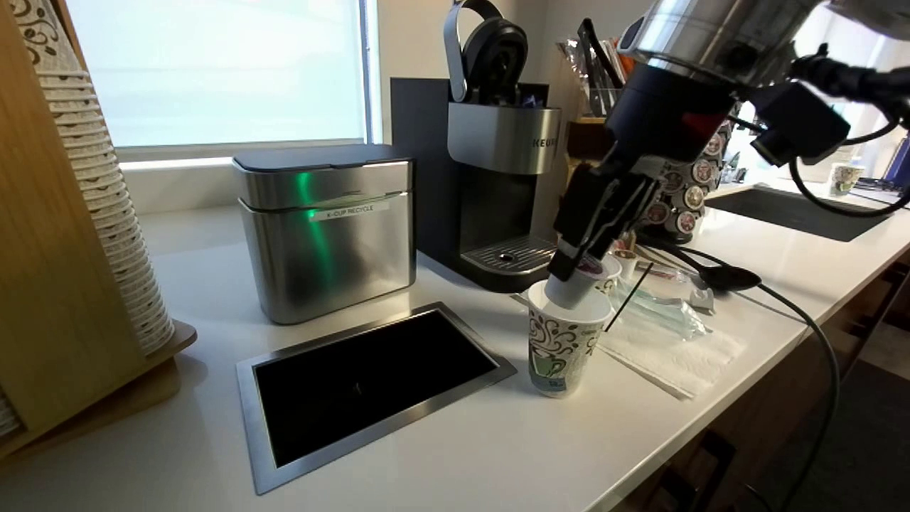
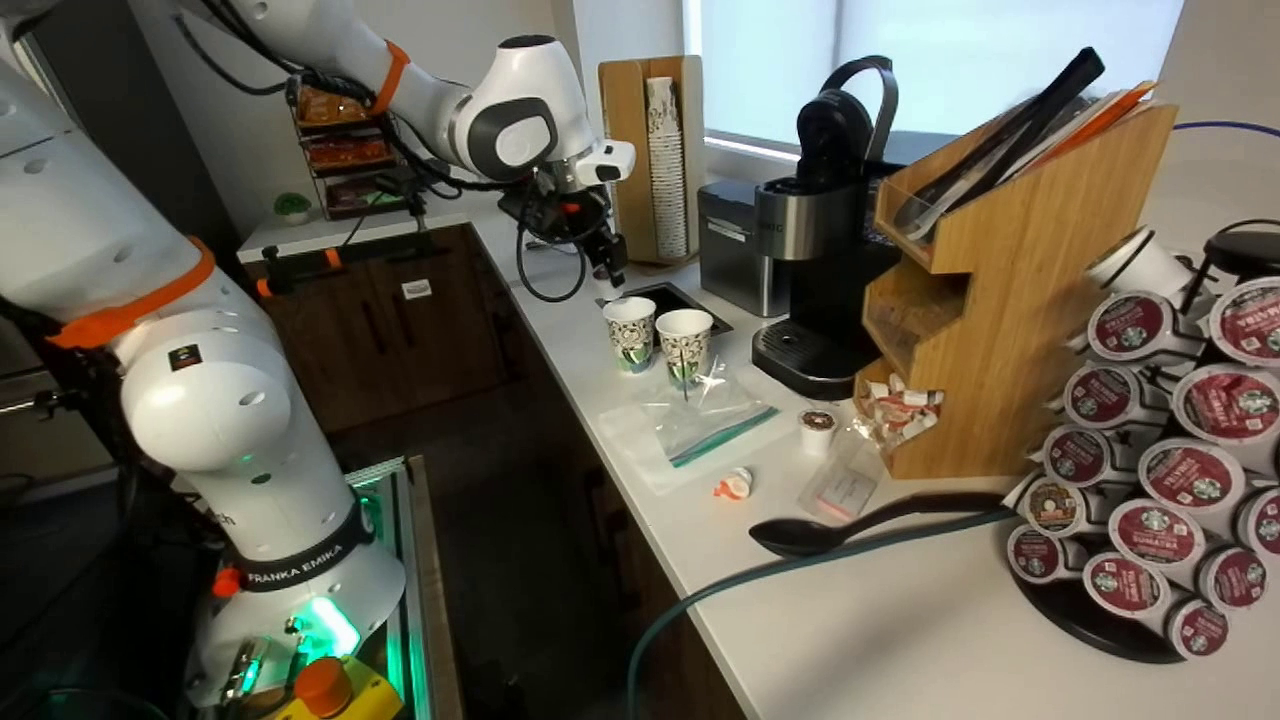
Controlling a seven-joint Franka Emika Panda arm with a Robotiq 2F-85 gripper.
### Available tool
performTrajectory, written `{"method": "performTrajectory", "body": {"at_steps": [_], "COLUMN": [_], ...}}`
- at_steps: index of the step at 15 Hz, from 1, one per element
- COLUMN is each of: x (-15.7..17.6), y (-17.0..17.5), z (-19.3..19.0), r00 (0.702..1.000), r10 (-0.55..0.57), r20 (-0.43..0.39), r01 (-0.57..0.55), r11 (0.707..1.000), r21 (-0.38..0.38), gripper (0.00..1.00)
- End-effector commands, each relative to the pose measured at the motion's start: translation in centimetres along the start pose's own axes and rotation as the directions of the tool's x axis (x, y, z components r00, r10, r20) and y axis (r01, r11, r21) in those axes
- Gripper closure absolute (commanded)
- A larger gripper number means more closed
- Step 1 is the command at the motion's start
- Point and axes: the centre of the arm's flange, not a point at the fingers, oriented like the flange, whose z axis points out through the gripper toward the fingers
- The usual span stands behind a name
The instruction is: Put the items on the table in the cup
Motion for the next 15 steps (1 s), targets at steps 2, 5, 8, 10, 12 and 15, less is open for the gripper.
{"method": "performTrajectory", "body": {"at_steps": [2, 5, 8, 10, 12, 15], "x": [2.9, 3.1, 2.6, 2.4, 1.9, 1.6], "y": [0.2, 0.7, 0.5, 0.4, 0.5, 2.2], "z": [2.2, 3.3, 4.3, 4.2, 3.3, 0.3], "r00": [0.997, 0.997, 0.996, 0.995, 0.993, 0.991], "r10": [0.069, 0.081, 0.084, 0.09, 0.093, 0.125], "r20": [-0.015, -0.002, 0.026, 0.048, 0.068, 0.045], "r01": [-0.07, -0.08, -0.079, -0.08, -0.08, -0.112], "r11": [0.993, 0.986, 0.983, 0.982, 0.98, 0.968], "r21": [-0.093, -0.143, -0.164, -0.17, -0.181, -0.222], "gripper": [0.71, 0.71, 0.21, 0.15, 0.01, 0.0]}}
